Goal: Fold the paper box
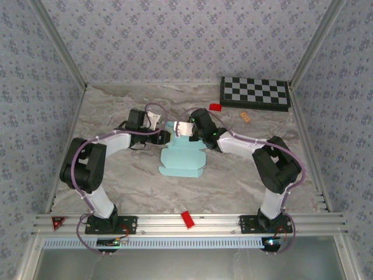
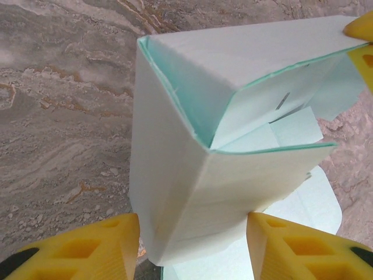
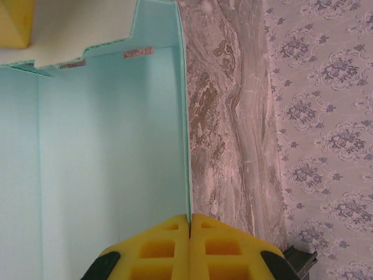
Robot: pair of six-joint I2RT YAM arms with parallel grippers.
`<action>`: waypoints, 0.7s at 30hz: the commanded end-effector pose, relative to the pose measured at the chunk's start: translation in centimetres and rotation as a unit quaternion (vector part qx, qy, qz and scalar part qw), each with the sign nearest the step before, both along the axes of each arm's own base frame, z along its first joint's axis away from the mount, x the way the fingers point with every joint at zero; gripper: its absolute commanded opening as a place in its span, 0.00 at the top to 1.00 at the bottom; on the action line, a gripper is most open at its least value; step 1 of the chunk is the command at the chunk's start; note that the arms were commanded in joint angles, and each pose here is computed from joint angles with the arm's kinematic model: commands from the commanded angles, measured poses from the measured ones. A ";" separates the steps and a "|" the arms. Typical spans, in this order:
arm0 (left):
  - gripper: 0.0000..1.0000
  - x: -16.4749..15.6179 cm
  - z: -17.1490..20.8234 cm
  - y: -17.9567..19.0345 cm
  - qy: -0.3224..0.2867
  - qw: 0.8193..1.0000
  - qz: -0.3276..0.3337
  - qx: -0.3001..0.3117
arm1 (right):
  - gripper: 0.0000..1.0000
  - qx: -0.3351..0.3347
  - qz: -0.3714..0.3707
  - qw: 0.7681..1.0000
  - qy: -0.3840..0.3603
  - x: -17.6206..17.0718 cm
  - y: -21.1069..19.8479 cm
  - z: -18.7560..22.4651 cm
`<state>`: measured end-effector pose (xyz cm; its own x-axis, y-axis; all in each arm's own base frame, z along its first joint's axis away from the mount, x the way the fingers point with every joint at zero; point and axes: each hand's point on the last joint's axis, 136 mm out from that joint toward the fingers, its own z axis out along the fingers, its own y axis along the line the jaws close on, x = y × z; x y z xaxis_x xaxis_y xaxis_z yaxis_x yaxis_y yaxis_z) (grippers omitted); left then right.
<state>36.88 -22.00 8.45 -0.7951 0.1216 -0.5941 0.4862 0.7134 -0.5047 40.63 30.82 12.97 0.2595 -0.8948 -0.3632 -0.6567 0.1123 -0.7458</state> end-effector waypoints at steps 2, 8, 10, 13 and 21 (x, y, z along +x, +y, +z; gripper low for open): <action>0.49 0.7 2.6 0.1 -0.045 0.998 0.007 -0.040 | 1.00 0.008 0.012 1.000 0.004 -1.1 0.7 0.3; 0.58 0.4 2.7 0.4 -0.042 0.998 0.004 -0.052 | 1.00 0.004 0.006 1.000 -0.023 -1.0 0.7 0.5; 0.58 0.6 2.9 0.7 -0.042 0.997 0.012 -0.057 | 1.00 0.004 0.002 1.000 -0.031 -0.8 0.6 0.7; 0.56 1.0 3.1 1.1 -0.046 0.996 0.026 -0.066 | 1.00 0.003 0.001 0.999 -0.038 -0.8 0.6 0.9; 0.51 1.0 3.2 1.4 -0.047 0.994 0.028 -0.090 | 1.00 0.002 0.002 0.999 -0.037 -1.2 0.7 0.9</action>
